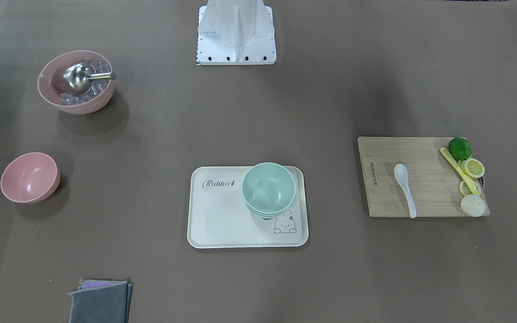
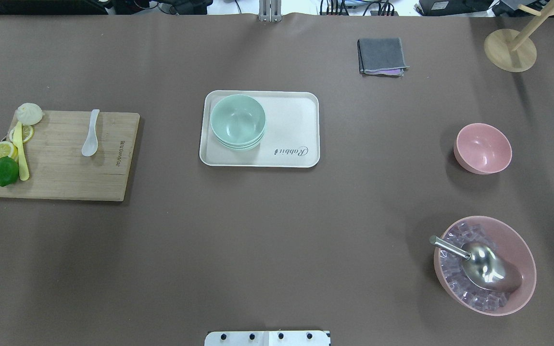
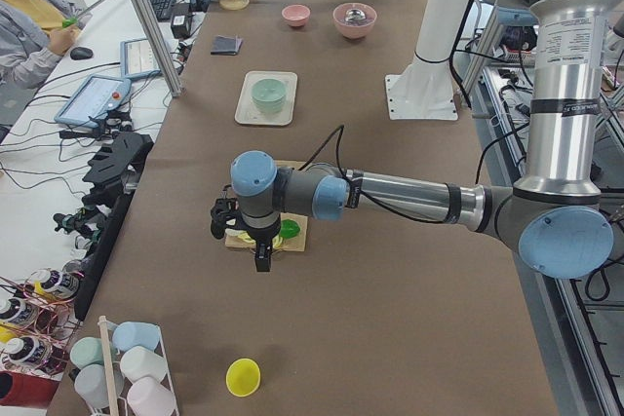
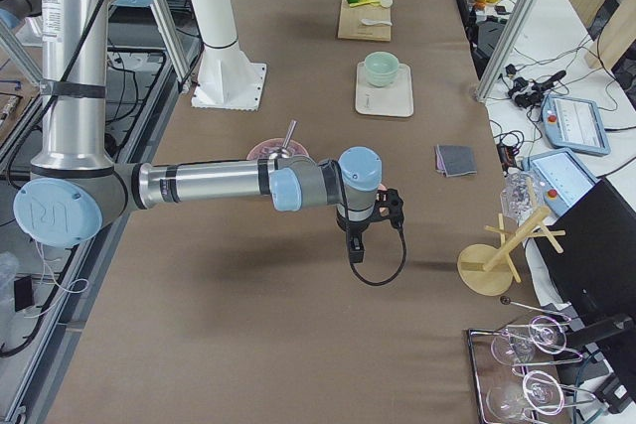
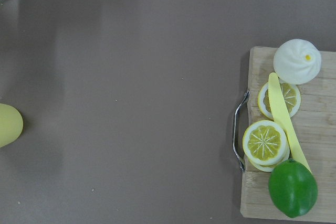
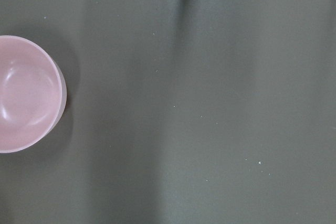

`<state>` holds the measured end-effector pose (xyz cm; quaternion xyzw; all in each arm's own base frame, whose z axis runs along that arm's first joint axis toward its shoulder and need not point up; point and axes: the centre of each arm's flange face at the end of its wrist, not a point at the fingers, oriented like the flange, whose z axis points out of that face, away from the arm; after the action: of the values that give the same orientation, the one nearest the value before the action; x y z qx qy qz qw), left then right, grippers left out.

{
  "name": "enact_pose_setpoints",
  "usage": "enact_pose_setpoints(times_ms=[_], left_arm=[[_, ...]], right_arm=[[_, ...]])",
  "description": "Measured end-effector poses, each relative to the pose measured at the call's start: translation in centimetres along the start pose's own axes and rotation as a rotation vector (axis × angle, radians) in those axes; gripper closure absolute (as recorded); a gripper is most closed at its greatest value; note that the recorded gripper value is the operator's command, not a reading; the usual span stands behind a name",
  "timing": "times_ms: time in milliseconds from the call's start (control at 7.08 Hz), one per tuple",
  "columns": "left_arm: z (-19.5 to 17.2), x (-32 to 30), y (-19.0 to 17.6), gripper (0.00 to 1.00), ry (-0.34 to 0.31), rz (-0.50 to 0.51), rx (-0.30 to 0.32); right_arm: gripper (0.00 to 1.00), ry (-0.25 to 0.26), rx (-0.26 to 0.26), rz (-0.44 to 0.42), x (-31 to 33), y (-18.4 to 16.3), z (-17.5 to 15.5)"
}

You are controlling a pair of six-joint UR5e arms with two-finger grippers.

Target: Stack pink bowl on green and place spoon

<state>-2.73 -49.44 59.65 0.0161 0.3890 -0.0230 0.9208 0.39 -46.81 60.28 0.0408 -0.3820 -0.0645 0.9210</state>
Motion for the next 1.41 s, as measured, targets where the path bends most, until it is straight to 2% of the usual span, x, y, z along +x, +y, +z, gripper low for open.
enact_pose_setpoints(times_ms=[1413], left_arm=[[-0.49,0.98,-0.31,0.02,0.008,0.019,0.020]], right_arm=[[0.00,-0.003,-0.008,0.009,0.70,0.08,0.78]])
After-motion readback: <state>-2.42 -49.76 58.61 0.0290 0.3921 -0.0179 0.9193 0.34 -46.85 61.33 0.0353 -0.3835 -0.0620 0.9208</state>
